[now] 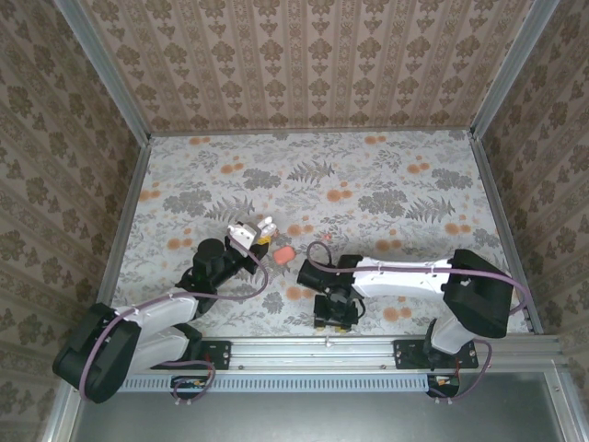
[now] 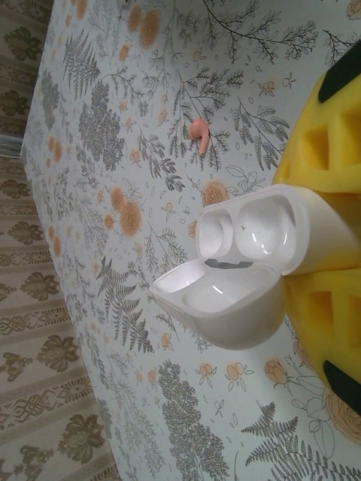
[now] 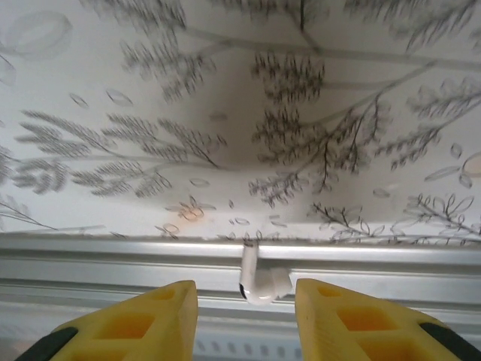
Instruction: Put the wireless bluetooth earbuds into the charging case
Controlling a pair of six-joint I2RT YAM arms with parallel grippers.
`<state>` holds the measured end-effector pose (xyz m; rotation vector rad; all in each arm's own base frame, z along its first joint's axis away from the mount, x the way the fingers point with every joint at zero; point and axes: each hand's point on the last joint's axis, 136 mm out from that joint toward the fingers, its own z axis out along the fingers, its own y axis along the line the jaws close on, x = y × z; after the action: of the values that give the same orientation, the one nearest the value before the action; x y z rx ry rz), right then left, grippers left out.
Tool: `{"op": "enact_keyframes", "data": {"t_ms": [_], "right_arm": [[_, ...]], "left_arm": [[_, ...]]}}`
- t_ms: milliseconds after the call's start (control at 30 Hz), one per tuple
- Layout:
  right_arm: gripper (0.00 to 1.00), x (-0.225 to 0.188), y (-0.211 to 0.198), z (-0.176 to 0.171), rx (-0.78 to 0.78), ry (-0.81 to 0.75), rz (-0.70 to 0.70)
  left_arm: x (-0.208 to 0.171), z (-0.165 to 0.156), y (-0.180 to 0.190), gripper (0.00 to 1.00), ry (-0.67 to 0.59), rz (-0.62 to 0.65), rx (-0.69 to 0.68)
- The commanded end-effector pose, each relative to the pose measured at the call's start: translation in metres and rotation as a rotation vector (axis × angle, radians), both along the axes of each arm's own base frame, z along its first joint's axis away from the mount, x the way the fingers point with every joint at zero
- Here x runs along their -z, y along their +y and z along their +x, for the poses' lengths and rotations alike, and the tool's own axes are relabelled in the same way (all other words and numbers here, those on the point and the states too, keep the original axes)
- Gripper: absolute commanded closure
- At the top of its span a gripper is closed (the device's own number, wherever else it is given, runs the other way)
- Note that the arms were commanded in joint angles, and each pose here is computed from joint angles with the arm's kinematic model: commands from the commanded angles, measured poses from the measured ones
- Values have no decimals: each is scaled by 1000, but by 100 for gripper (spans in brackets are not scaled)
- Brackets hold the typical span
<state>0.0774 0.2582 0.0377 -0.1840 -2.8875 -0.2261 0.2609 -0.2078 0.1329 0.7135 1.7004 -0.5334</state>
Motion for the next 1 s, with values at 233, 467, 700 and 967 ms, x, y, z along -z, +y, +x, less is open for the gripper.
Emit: {"op": "enact_keyframes", "data": {"t_ms": [233,467,700,967], "right_arm": [[61,15,1,-28,-65,107,-53],[64,26,-2,-33,-100,125,-82],[71,31,-4,-34,-117,125,-80],[75,8,-2,-29,-122,75,-40]], "left_arm": [[-11,-2,2,91,-41,-2,11],[-13,-2,3,91,-43,-2,9],[-14,-2,2,91,-41,-5,9],[-12,-2,2,91,-36,-1,9]]}}
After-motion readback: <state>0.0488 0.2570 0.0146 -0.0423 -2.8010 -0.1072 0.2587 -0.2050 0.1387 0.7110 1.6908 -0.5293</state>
